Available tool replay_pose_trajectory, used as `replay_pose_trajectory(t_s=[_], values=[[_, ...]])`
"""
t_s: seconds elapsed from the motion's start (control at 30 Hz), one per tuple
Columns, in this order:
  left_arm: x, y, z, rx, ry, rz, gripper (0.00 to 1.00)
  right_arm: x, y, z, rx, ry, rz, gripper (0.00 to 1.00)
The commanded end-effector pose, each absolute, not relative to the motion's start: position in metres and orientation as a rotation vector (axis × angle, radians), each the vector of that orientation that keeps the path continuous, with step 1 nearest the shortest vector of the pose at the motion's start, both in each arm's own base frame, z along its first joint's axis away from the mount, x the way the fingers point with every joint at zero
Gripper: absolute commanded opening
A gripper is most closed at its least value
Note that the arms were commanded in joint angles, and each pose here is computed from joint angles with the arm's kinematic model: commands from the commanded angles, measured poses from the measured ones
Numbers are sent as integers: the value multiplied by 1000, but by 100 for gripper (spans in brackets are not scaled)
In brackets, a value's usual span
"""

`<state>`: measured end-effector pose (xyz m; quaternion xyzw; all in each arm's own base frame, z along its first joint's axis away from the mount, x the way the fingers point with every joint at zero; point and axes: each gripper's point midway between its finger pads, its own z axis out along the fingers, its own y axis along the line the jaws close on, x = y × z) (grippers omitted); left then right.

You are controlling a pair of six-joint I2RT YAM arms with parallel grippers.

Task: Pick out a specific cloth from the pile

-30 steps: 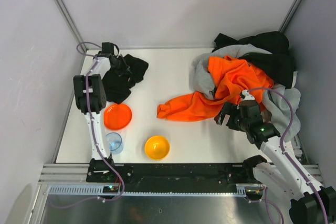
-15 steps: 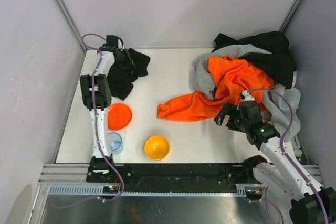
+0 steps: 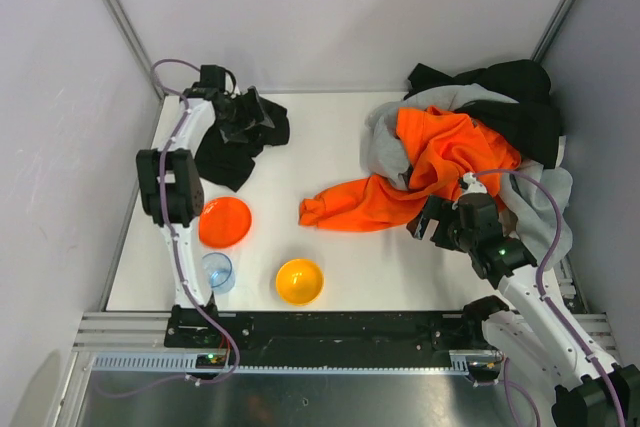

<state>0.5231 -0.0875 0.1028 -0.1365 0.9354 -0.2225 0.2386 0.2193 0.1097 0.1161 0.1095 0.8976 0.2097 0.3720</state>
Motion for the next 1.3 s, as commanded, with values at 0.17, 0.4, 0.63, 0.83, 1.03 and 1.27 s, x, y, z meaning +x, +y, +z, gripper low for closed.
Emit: replay_pose_trajectory(t_s=[0.17, 0.4, 0.63, 0.83, 1.03, 1.27], values=[[485, -95, 176, -302, 2444, -687, 100, 220, 118, 126, 264, 2268, 603, 99], [466, -108, 172, -180, 2466, -650, 100, 223, 124, 127, 254, 2263, 635, 99], [437, -132, 167, 27, 2487, -486, 100, 226, 131, 133, 240, 2262, 674, 99], [403, -139, 162, 198, 2497, -236, 100, 226, 132, 144, 222, 2252, 671, 99], [369, -139, 170, 279, 2444, 4, 100, 225, 132, 159, 226, 2201, 686, 100], [334, -151, 207, 298, 2328, -38, 100, 221, 130, 176, 221, 2152, 696, 99]])
